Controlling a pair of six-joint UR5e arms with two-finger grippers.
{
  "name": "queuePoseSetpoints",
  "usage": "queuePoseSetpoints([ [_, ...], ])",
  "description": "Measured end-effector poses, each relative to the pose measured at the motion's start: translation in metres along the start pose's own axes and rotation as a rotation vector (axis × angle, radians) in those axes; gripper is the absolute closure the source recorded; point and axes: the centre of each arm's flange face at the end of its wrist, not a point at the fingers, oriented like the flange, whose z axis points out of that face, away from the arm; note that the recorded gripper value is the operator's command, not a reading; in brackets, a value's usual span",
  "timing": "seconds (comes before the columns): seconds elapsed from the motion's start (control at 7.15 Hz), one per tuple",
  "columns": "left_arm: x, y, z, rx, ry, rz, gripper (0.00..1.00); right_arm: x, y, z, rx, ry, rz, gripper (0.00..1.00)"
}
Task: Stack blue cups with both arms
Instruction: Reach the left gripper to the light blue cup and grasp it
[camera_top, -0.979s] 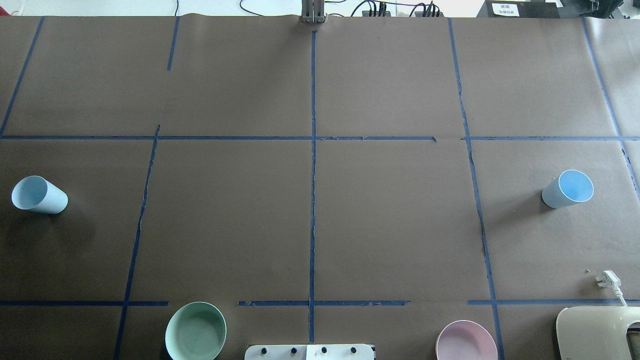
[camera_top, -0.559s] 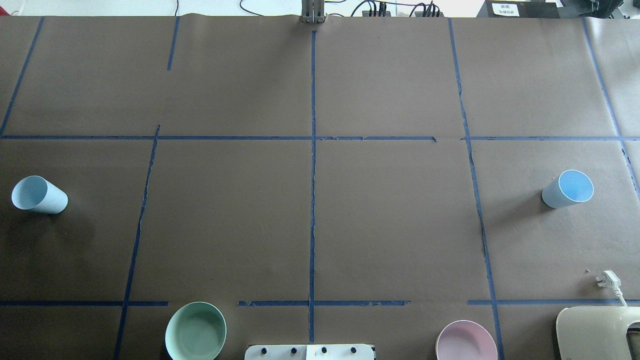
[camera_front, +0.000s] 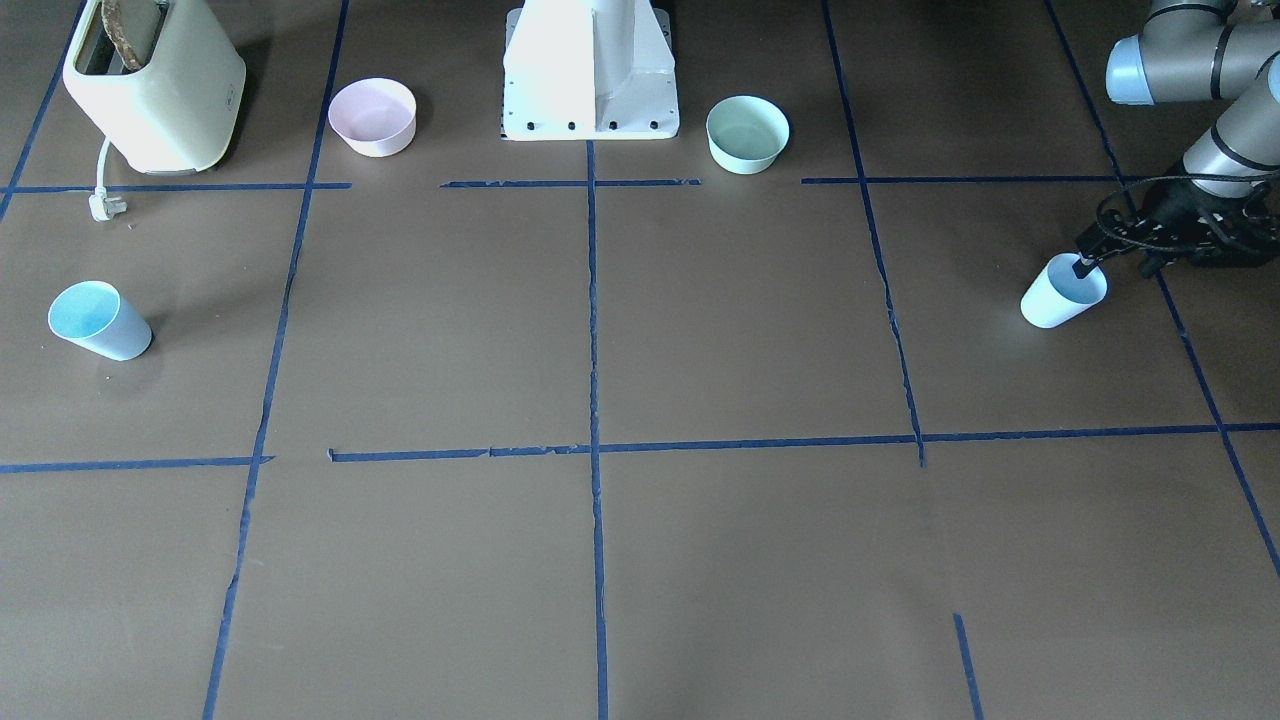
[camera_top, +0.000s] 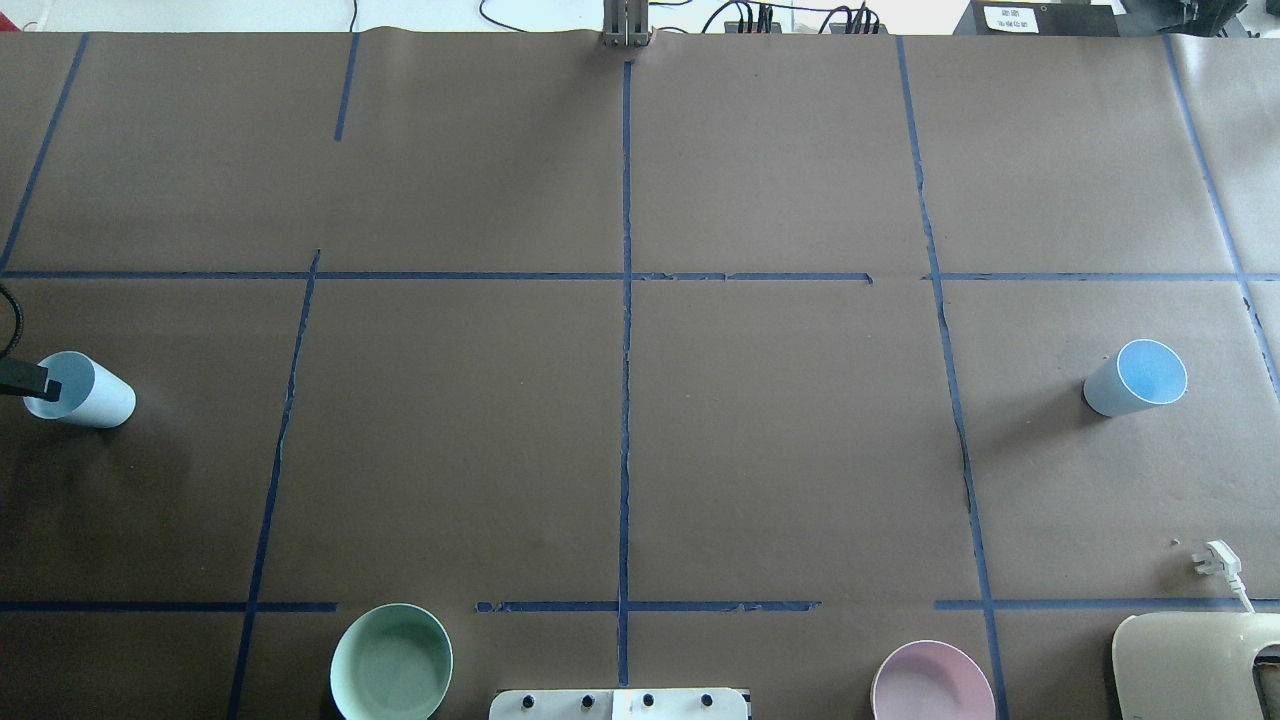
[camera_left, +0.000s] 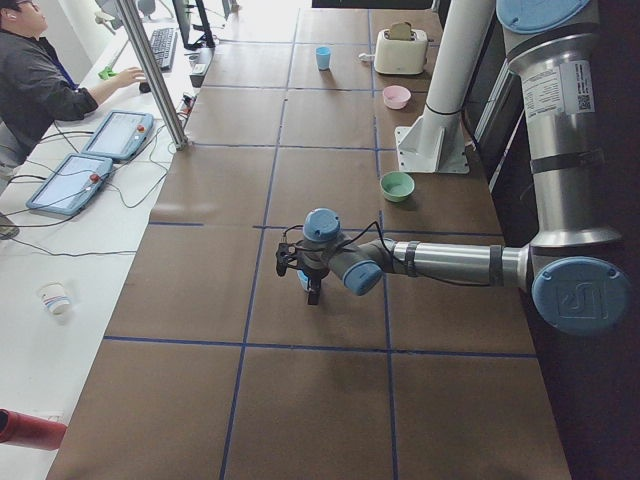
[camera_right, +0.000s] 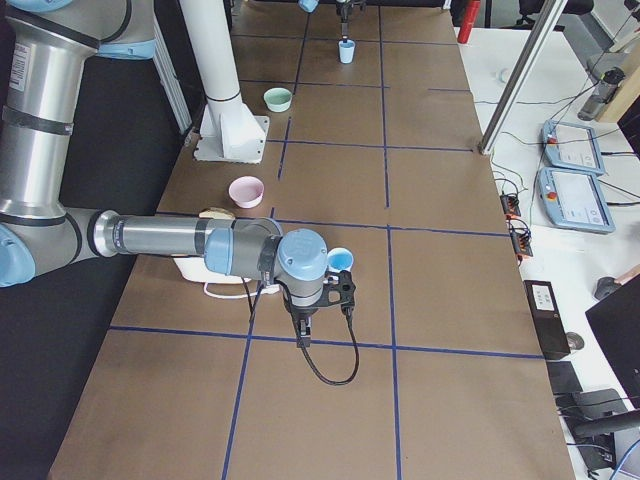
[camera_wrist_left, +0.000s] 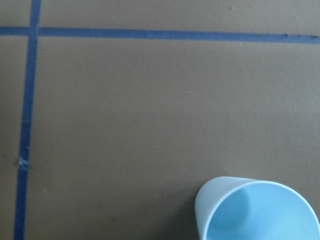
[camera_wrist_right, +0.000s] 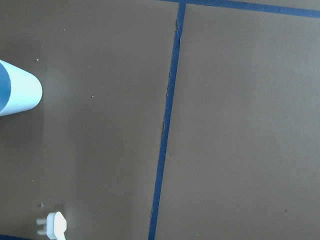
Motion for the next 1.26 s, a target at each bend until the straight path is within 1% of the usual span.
queuePoseSetpoints([
  [0.14,0.004,-0.004,0.008,-0.006,0.000,0.001,0.66,0.000,0.000,0.000,-0.001,0.000,0.001,0.00],
  [0.28,0.005,-0.007,0.012,-0.010,-0.001,0.000,0.90,0.001,0.000,0.001,-0.001,0.000,0.001,0.00],
  [0.56,0.008,-0.008,0.016,-0.016,0.000,0.004,0.98,0.001,0.000,0.001,-0.003,-0.001,0.002,0.00],
  [0.7,0.012,-0.009,0.015,-0.015,0.007,0.008,1.00,0.001,0.000,0.001,-0.003,-0.001,0.002,0.00],
  [0.98,0.032,-0.015,0.004,-0.004,0.033,0.021,1.00,0.001,0.000,0.002,-0.003,-0.001,0.003,0.00],
  [1.26,0.082,-0.038,-0.018,0.005,0.061,0.020,1.00,0.002,0.001,0.002,-0.004,-0.002,0.005,0.00],
])
